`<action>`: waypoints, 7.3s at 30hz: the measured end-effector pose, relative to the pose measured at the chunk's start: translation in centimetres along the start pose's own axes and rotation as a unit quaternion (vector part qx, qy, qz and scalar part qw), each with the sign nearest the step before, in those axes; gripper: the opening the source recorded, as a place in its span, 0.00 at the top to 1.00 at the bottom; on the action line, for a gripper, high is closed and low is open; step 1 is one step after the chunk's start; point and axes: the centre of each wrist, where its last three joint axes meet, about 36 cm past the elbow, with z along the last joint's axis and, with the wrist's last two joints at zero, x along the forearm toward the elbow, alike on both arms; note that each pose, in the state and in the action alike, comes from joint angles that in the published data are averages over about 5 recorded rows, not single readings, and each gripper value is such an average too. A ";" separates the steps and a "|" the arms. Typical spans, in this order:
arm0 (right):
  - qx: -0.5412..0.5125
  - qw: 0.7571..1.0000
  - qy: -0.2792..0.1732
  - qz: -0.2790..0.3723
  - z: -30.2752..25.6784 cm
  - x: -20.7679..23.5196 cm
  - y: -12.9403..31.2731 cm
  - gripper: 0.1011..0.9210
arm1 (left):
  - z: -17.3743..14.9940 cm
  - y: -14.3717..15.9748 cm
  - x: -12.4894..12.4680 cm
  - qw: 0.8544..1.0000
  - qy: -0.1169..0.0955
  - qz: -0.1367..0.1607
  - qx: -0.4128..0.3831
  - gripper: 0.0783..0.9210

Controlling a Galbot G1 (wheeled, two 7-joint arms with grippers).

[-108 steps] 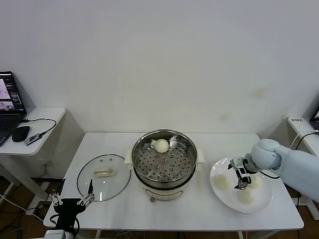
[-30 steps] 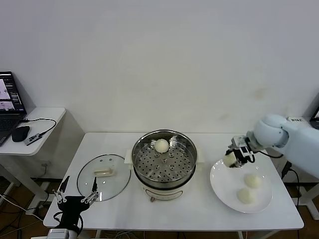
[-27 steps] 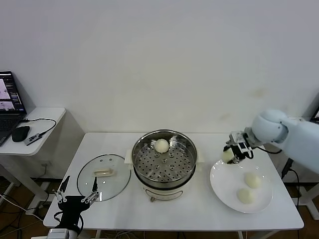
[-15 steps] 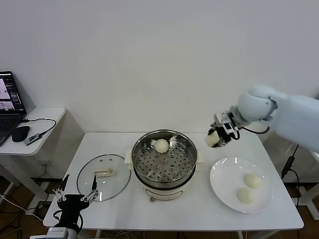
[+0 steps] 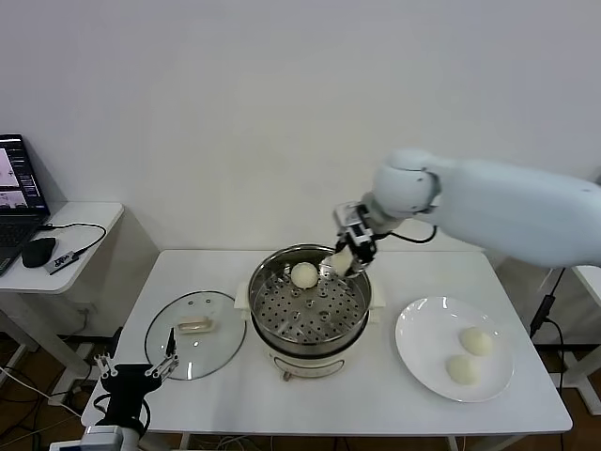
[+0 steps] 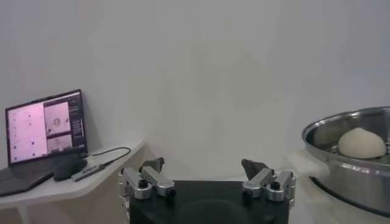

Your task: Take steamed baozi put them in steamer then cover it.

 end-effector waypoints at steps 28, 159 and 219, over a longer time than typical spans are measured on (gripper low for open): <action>-0.013 0.999 -0.027 -0.043 -9.8 -11.4 -3.6 0.47 | 0.1 0.2 -0.4 1.000 -0.003 -0.005 -0.001 0.12; -0.133 0.988 0.070 -0.032 23.1 -4.2 17.9 0.42 | 2.2 -0.4 -0.9 1.000 0.022 0.014 -0.014 0.12; 0.367 0.927 -0.071 -0.020 -6.0 -9.4 5.0 0.33 | 1.6 0.2 -0.5 1.000 0.018 -0.013 0.001 0.12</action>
